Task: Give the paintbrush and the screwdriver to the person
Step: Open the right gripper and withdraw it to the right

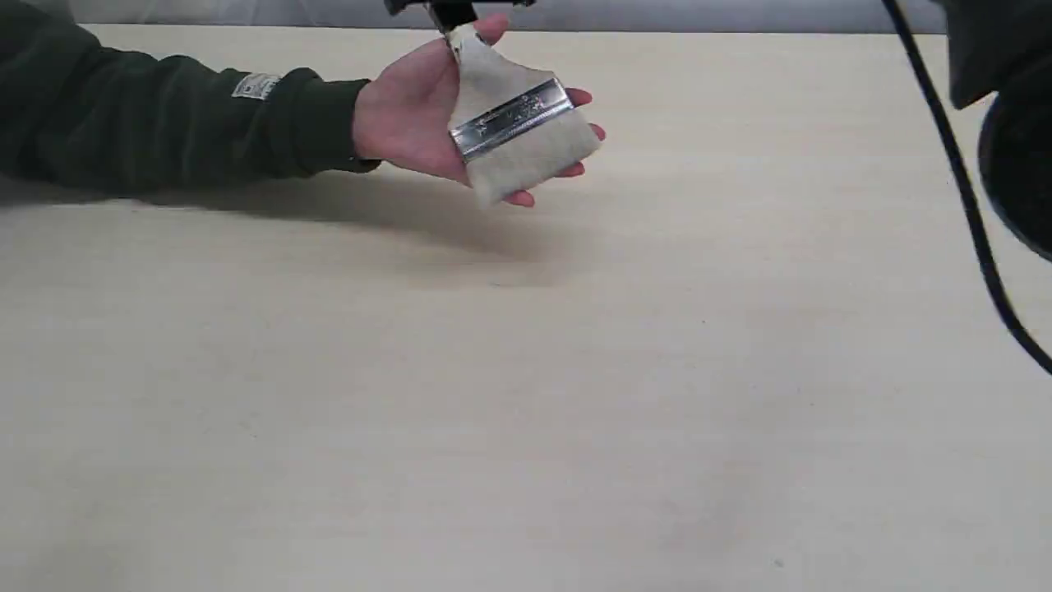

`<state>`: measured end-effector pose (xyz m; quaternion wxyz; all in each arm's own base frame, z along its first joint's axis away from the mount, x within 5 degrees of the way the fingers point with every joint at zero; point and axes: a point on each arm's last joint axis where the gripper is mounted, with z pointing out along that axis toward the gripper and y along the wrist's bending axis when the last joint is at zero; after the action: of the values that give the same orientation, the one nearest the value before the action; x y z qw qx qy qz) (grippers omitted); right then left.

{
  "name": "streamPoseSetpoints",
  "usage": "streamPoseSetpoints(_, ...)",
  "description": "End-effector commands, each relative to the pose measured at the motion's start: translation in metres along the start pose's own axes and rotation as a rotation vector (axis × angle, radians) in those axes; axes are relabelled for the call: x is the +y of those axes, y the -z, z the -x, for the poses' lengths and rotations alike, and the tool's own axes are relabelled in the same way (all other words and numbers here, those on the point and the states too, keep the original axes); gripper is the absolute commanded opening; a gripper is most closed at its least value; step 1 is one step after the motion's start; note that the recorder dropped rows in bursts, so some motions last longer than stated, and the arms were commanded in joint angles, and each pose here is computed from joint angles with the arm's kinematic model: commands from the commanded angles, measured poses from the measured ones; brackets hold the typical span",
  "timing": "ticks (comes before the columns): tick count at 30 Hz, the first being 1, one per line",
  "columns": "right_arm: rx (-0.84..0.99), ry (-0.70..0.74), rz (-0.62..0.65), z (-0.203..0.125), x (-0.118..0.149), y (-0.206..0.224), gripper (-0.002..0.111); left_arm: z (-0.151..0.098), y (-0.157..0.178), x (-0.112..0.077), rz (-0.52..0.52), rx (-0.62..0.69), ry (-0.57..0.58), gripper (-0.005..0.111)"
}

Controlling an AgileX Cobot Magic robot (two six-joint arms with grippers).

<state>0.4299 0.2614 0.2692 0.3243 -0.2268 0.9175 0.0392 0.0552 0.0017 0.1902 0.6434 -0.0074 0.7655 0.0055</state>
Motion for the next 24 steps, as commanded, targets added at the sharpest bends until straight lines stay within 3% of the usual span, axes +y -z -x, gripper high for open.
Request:
streamPoseSetpoints(1, -0.034, -0.015, -0.015, 0.010, -0.010, 0.033, 0.060, 0.001, 0.000, -0.001, -0.008, -0.012, 0.004, 0.000)
streamPoseSetpoints(5, 0.007, -0.005, -0.025, 0.008, -0.013, 0.055, 0.057, 0.001, 0.000, -0.001, -0.008, -0.012, 0.004, 0.000)
streamPoseSetpoints(12, 0.044, 0.023, -0.006, -0.010, -0.010, 0.080, 0.038, 0.001, 0.000, -0.001, -0.008, -0.012, 0.004, 0.000)
streamPoseSetpoints(24, -0.062, -0.019, 0.055, -0.074, -0.013, 0.150, 0.037, 0.000, 0.000, -0.001, -0.008, -0.008, 0.005, 0.000)
